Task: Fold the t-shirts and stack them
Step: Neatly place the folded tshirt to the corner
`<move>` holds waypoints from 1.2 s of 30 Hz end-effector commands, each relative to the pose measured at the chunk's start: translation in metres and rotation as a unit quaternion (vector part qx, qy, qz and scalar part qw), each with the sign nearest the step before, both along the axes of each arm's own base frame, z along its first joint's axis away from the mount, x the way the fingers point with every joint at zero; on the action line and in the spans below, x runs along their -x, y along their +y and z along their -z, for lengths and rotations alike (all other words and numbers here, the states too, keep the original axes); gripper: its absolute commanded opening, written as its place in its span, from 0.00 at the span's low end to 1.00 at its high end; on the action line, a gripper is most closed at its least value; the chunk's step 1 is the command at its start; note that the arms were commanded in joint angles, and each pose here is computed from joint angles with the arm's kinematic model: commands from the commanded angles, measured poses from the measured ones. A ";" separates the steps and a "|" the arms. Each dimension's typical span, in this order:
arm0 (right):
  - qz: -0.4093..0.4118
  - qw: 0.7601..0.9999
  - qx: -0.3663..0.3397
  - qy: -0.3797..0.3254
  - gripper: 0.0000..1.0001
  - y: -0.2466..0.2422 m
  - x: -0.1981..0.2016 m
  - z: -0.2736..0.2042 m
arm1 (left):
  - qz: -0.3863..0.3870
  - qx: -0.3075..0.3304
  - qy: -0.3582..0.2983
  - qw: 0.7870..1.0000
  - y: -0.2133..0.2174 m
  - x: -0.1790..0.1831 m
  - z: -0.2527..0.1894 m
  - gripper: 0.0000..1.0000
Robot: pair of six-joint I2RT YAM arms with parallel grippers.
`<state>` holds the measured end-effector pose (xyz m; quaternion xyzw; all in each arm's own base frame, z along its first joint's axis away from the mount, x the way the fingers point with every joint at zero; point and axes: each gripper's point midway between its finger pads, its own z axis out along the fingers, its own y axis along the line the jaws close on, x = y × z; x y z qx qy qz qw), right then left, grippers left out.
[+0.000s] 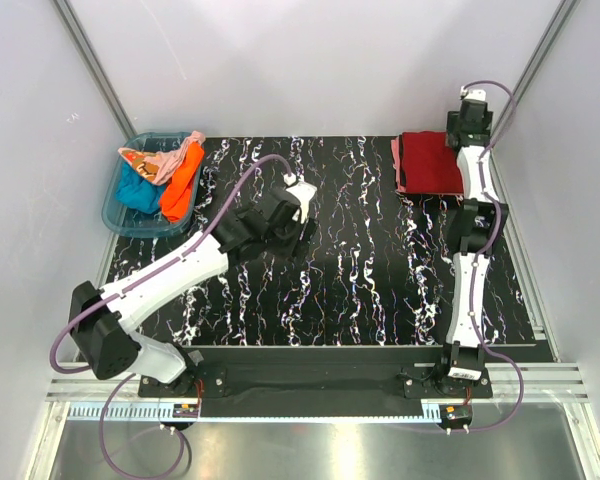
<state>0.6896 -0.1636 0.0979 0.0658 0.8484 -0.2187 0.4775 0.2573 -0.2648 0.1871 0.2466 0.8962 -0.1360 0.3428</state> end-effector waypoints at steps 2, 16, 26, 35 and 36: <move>0.021 0.985 -0.023 -0.171 0.80 -0.012 0.000 -0.154 | -0.024 0.031 -0.004 0.999 -0.007 -0.006 -0.027 0.67; -0.029 0.980 -0.186 -0.059 1.00 0.054 0.051 -0.137 | -0.053 0.114 0.006 0.992 -0.021 -0.003 -0.066 0.68; -0.203 0.869 -0.451 -0.012 1.00 0.247 0.179 -0.197 | -0.120 0.329 0.006 0.937 -0.015 0.005 -0.094 0.70; -0.283 0.810 -0.510 0.053 1.00 0.373 0.368 -0.150 | -0.219 0.456 -0.036 0.862 0.047 0.032 -0.046 0.75; -0.273 0.813 -0.511 0.052 1.00 0.367 0.381 -0.142 | -0.233 0.443 -0.027 0.866 0.054 0.037 -0.018 0.76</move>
